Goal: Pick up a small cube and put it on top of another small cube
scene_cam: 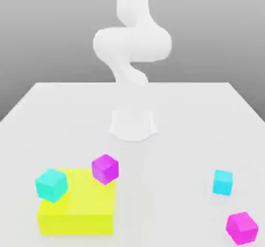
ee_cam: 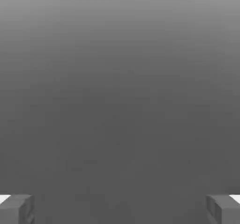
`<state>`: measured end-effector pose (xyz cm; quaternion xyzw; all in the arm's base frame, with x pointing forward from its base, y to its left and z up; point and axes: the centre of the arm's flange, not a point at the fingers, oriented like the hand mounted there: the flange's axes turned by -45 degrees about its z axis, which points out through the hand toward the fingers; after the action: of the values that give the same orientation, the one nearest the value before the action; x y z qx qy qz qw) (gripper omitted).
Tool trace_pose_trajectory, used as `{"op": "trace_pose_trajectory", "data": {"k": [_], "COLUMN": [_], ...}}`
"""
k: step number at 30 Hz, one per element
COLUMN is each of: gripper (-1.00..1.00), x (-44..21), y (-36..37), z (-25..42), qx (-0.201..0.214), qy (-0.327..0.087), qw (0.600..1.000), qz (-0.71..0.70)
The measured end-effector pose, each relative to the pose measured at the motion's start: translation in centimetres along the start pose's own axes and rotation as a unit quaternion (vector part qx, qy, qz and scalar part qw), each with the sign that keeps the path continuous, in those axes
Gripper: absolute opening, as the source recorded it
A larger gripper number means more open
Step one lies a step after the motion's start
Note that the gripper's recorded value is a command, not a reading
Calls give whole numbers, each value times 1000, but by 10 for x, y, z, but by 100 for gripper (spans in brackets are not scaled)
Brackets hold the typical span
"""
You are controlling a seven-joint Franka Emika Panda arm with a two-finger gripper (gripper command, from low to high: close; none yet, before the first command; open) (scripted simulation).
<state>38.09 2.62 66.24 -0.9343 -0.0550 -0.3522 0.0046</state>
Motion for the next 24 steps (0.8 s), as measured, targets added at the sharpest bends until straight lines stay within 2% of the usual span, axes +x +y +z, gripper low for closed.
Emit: {"op": "trace_pose_trajectory", "data": {"k": [5, 10, 16, 21, 24], "gripper": [0, 0, 0, 0, 0], "x": [-32, -96, -206, -316, -350], "y": [-63, -131, -203, -247, -249], "z": [114, 204, 278, 310, 332], "qx": [53, 103, 158, 202, 208], "qy": [-78, -146, -219, -271, -282], "qw": [988, 954, 883, 797, 780], "qz": [-122, -242, -384, -501, -518]}}
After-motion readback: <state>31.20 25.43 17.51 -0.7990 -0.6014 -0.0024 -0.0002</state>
